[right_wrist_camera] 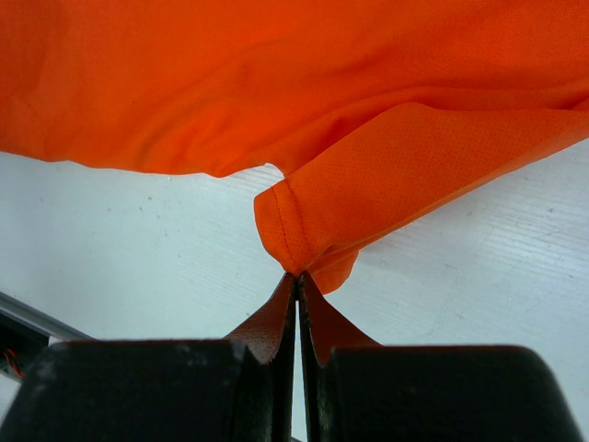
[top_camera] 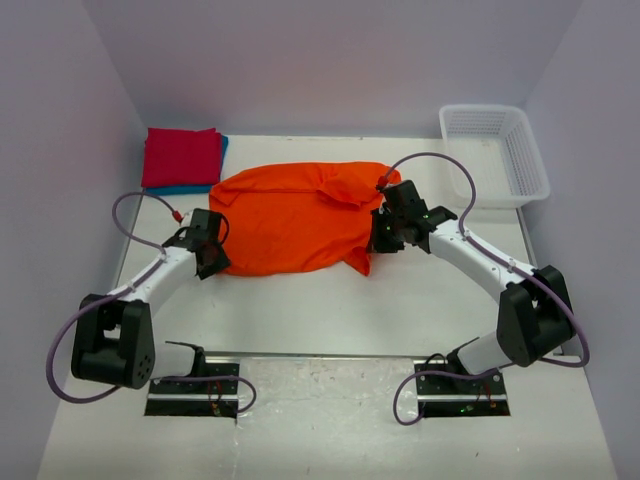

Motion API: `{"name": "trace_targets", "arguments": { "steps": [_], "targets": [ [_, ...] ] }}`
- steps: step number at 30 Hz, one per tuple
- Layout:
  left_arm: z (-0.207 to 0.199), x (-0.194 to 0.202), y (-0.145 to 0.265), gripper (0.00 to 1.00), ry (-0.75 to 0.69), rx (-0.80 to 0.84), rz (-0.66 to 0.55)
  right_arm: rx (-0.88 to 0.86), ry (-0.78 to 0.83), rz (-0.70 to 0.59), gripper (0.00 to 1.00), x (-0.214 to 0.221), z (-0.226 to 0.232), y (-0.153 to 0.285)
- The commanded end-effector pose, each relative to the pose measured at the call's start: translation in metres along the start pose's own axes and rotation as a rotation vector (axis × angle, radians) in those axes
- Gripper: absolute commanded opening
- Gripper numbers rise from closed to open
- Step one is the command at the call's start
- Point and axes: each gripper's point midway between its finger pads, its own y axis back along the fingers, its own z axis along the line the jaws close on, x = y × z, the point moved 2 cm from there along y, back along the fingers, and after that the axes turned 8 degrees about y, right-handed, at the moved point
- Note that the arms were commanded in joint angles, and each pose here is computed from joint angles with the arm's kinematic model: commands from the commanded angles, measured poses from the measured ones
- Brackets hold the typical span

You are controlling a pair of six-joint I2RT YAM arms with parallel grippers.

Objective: Fold and stack the t-shirts
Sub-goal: Flatten out the tshirt

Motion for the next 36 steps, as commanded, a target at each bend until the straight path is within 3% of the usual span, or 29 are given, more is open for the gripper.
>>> {"name": "trace_targets", "arguments": {
  "steps": [1,26,28,34,36],
  "targets": [
    [0.003,-0.006,0.01,0.41,0.039,0.005,-0.026,-0.036,0.025,-0.037,0.0,-0.01,0.008,0.005],
    [0.017,0.016,-0.038,0.44,0.019,-0.129,0.037,-0.065,0.033,-0.046,0.0,-0.006,0.012,0.01],
    [0.019,0.018,-0.043,0.41,0.025,-0.133,0.041,-0.066,0.033,-0.048,0.0,-0.007,0.012,0.011],
    [0.017,0.019,-0.047,0.19,0.027,-0.118,0.052,-0.058,0.034,-0.051,0.0,-0.007,0.012,0.013],
    [0.016,0.016,-0.046,0.03,0.025,-0.109,0.048,-0.048,0.033,-0.054,0.0,-0.008,0.01,0.013]
  ]
}}
